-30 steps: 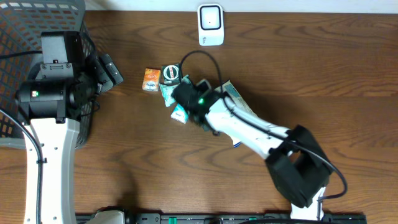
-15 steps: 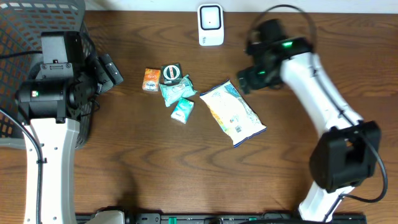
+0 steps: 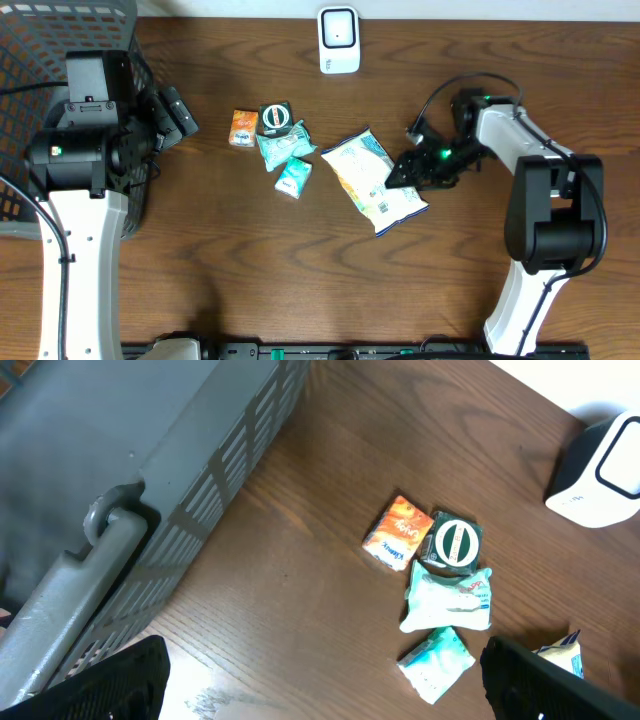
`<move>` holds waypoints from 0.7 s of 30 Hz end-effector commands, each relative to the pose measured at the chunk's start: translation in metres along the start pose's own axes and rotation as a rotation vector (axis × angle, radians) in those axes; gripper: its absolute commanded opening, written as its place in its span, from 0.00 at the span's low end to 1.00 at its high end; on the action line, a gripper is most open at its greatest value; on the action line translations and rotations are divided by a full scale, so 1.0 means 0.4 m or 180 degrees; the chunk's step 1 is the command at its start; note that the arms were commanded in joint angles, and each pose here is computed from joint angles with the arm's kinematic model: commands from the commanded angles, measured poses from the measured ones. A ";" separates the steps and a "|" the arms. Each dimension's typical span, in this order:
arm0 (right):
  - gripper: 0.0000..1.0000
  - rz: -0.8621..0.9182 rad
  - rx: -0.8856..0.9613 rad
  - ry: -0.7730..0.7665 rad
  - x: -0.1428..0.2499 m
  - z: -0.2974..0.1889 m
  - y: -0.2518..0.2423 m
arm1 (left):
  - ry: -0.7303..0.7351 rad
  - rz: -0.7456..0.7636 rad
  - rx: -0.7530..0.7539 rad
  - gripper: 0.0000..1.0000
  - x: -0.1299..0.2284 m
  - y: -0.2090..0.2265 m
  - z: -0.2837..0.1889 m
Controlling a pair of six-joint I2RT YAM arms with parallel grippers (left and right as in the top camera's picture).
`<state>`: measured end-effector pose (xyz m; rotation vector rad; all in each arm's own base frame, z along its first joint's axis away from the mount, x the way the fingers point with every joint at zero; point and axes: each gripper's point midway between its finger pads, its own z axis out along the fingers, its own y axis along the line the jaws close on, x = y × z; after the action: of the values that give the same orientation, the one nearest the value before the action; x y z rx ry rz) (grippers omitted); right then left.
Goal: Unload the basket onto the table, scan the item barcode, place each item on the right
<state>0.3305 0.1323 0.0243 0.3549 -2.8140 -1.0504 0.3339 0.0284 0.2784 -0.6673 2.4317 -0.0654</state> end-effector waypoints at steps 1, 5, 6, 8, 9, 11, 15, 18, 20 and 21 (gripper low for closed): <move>0.84 -0.0185 -0.0181 0.0040 0.009 0.044 0.033 | -0.0021 -0.0040 -0.0017 0.98 -0.002 0.006 -0.005; 0.41 -0.0313 -0.0159 0.0030 0.001 0.073 0.047 | -0.0021 -0.0040 -0.0017 0.98 -0.002 0.006 -0.005; 0.27 -0.0291 -0.0151 0.0015 -0.004 0.076 0.050 | -0.0021 -0.0040 -0.0017 0.98 -0.002 0.006 -0.005; 0.03 -0.0226 -0.0140 -0.0049 -0.021 0.073 0.052 | -0.0021 -0.0040 -0.0017 0.98 -0.002 0.006 -0.005; 0.01 -0.0184 -0.0150 -0.0091 -0.033 0.069 0.056 | -0.0021 -0.0040 -0.0017 0.98 -0.002 0.006 -0.005; 0.01 -0.0256 -0.0353 -0.0214 -0.061 0.049 0.093 | -0.0021 -0.0040 -0.0017 0.98 -0.002 0.006 -0.005; 0.01 -0.0521 -0.0778 -0.0456 -0.108 -0.003 0.181 | -0.0021 -0.0041 -0.0017 0.97 -0.002 0.006 -0.005; 0.01 -0.0812 -0.1016 -0.0655 -0.137 -0.056 0.247 | -0.0021 -0.0041 -0.0017 0.98 -0.002 0.006 -0.005; 0.01 -0.0963 -0.1038 -0.0796 -0.156 -0.092 0.276 | -0.0021 -0.0040 -0.0017 0.98 -0.002 0.006 -0.005; 0.01 -0.0985 -0.1010 -0.0846 -0.164 -0.106 0.283 | -0.0021 -0.0040 -0.0017 0.98 -0.002 0.006 -0.005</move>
<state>0.3689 0.1951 0.0723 0.5533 -2.8091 -1.4715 0.3339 0.0284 0.2784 -0.6673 2.4317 -0.0654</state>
